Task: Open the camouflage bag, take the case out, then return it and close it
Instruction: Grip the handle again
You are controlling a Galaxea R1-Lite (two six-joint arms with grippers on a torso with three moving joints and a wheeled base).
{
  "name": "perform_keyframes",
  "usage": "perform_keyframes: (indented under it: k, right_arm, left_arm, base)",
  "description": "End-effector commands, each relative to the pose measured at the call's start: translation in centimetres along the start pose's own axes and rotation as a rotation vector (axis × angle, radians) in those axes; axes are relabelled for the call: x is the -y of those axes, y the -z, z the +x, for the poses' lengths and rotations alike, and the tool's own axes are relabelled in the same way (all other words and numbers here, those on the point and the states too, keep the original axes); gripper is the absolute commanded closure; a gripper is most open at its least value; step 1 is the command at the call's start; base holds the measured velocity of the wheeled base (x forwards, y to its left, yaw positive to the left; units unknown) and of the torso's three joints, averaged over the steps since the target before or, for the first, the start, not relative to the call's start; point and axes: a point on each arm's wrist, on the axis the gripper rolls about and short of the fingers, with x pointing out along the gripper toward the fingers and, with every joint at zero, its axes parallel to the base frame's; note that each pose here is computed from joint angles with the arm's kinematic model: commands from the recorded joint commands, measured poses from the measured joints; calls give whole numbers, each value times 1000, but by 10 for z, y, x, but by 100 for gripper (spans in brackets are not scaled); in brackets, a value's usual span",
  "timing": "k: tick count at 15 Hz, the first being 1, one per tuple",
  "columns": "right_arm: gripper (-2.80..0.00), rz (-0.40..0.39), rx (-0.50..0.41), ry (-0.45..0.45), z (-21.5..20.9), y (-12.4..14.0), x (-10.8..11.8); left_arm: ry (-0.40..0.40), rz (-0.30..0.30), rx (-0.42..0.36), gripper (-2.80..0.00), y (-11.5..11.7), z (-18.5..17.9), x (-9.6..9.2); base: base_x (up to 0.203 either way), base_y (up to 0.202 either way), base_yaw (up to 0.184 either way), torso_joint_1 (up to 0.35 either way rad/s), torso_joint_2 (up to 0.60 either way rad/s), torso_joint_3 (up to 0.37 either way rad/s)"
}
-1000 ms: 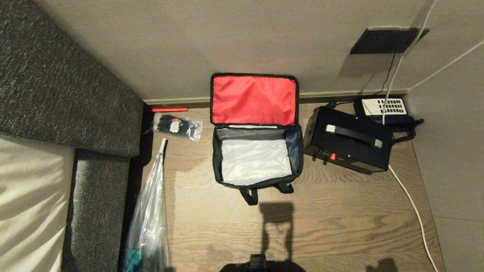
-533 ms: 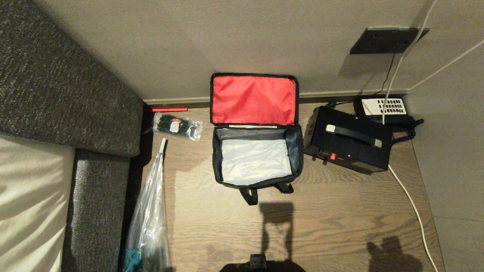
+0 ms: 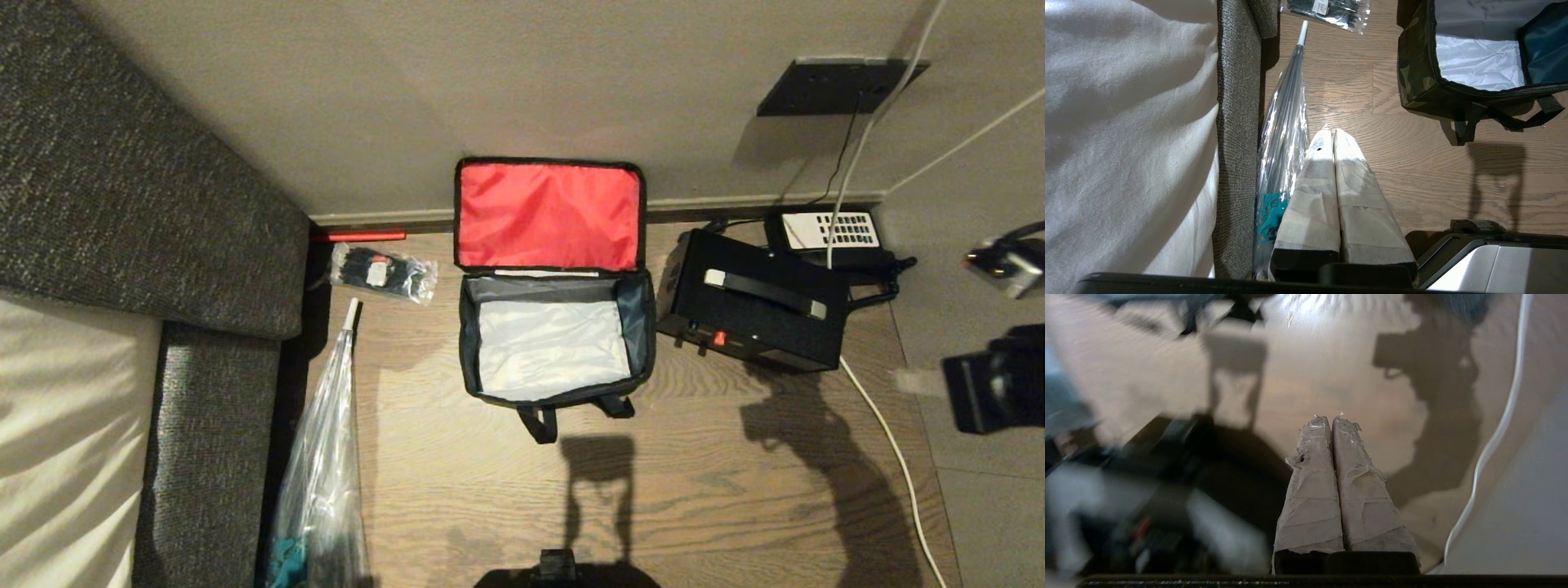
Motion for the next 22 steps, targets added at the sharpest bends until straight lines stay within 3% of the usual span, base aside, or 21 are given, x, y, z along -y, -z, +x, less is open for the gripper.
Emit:
perform_keyframes:
  k: [1,2,3,4,8,11,14,16,17,19,22]
  right_arm:
    - [0,-32,7,-54,112,-5,10]
    - [0,-76,82,-90,131,-11,11]
    - [0,-171,142,-118,142,-18,11]
    - [-280,-270,164,-124,147,-21,11]
    - [-280,-475,130,-106,149,2,9]
    - [-280,-558,153,-29,146,2,11]
    - [-280,-678,173,240,139,-13,19]
    - [-280,-778,76,510,138,-16,25]
    - [-280,-810,51,600,142,-17,27]
    - [-280,-844,107,656,155,-21,28]
    - [-280,-923,103,693,181,-6,29]
  left_arm:
    - [-1,0,-3,0,1,0,0]
    - [-1,0,-3,0,1,0,0]
    - [-1,0,-3,0,1,0,0]
    - [-1,0,-3,0,1,0,0]
    - [-1,0,-3,0,1,0,0]
    - [-1,0,-2,0,1,0,0]
    - [-1,0,-3,0,1,0,0]
    - [-1,0,-3,0,1,0,0]
    - [-1,0,-3,0,1,0,0]
    - [-1,0,-3,0,1,0,0]
    - [-1,0,-3,0,1,0,0]
  base:
    - [0,0,0,0,0,0]
    - [0,0,0,0,0,0]
    - [0,0,0,0,0,0]
    - [0,0,0,0,0,0]
    - [0,0,0,0,0,0]
    - [0,0,0,0,0,0]
    - [0,0,0,0,0,0]
    - [0,0,0,0,0,0]
    - [0,0,0,0,0,0]
    - [0,0,0,0,0,0]
    - [0,0,0,0,0,0]
